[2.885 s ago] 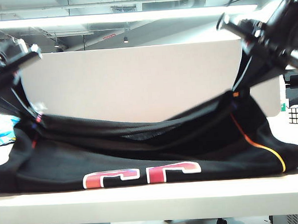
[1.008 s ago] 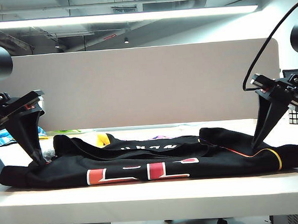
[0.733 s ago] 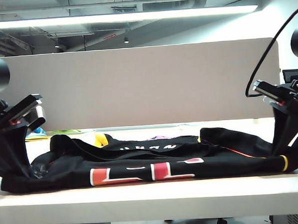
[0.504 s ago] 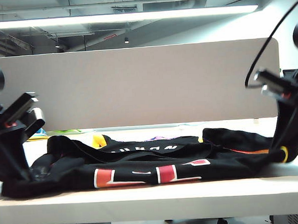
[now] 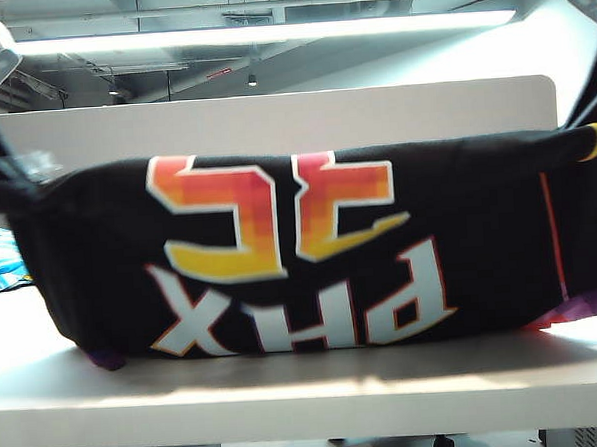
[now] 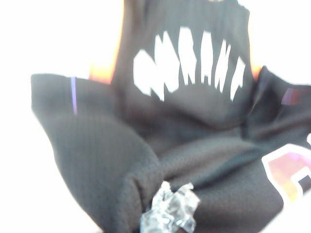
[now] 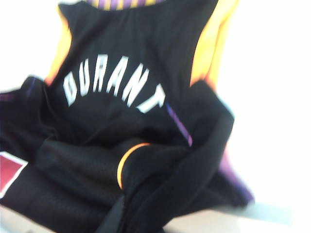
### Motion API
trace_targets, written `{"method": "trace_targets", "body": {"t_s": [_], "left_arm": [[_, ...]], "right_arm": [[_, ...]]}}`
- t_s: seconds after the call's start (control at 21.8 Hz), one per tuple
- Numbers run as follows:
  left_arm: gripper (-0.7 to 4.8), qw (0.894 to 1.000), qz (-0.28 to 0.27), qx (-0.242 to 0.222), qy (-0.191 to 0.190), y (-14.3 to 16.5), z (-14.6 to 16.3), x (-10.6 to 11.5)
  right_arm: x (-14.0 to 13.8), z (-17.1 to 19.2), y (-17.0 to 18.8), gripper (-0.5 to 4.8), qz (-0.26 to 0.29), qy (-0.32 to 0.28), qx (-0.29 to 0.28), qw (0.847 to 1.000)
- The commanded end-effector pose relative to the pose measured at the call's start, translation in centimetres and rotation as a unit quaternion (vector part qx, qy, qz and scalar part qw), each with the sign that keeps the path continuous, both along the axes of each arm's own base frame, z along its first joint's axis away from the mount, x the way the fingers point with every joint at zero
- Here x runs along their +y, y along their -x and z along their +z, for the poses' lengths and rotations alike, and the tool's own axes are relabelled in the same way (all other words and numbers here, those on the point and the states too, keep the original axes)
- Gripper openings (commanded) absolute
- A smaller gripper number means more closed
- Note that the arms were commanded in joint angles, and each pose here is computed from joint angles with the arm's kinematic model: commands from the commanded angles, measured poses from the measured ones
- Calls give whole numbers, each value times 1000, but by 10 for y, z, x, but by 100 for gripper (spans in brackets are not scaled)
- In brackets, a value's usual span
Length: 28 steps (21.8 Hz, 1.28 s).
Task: Fold the bottom side of the basketball jersey horizontally towards the center, about one-third of the way, and then fold the bottom of the basketball jersey up towards the top, creating a neat rectangle.
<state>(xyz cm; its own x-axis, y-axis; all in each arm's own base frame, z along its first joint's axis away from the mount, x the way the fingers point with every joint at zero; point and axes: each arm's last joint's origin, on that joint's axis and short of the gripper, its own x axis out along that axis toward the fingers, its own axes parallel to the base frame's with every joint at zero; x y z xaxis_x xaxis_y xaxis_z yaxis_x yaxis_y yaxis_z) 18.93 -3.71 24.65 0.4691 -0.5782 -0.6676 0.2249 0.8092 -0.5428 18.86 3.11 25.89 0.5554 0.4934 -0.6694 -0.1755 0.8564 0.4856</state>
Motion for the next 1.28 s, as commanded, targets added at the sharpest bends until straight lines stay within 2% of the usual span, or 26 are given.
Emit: {"method": "trace_targets", "body": {"t_s": [0.05,0.14,0.32,0.37,0.41,0.46,0.5,0.55,0.64,0.78,0.87,0.92,1.01,1.1,1.14,1.19,1.28], "left_arm": [[-6,995,48,-83,26,-37,5,-2],[-6,991,71,-107,23,-68,4,-1],[-6,987,88,-131,7,-136,1,-6],[-5,985,95,-145,-1,-153,-1,-7],[14,983,89,-163,-6,-167,-2,-8],[128,980,85,-182,-8,-182,-4,-10],[237,977,85,-194,-7,-191,-5,-10],[315,974,87,-208,-5,-200,-5,-10],[317,967,90,-237,-4,-206,1,-8],[317,962,86,-258,5,-204,11,-8],[309,969,73,-235,10,-195,17,-8],[280,974,67,-215,9,-185,23,-8],[205,975,66,-213,7,-175,30,-7],[93,967,59,-246,2,-142,50,-4],[70,964,57,-259,1,-130,57,-3],[55,961,55,-270,0,-119,61,-2],[-8,952,54,-302,-1,-80,71,1]], "right_arm": [[0,11,-37,-8,-46,17,-80,996],[0,15,-69,-8,-69,31,-105,992],[5,11,-130,-8,-75,33,-114,990],[6,7,-148,3,-74,34,-117,990],[7,3,-159,42,-71,35,-123,989],[8,-2,-174,158,-69,36,-136,988],[8,-4,-182,251,-71,34,-148,986],[8,-3,-187,288,-72,32,-163,983],[6,8,-191,287,-79,25,-211,974],[6,25,-186,282,-66,10,-245,967],[6,35,-174,256,-35,-9,-232,972],[6,42,-162,252,-26,-11,-211,977],[5,49,-148,251,-17,1,-199,980],[3,65,-120,130,-3,21,-218,976],[2,68,-109,81,-2,22,-227,974],[1,72,-97,49,-4,22,-237,971],[-2,75,-65,39,-13,26,-255,966]]}}
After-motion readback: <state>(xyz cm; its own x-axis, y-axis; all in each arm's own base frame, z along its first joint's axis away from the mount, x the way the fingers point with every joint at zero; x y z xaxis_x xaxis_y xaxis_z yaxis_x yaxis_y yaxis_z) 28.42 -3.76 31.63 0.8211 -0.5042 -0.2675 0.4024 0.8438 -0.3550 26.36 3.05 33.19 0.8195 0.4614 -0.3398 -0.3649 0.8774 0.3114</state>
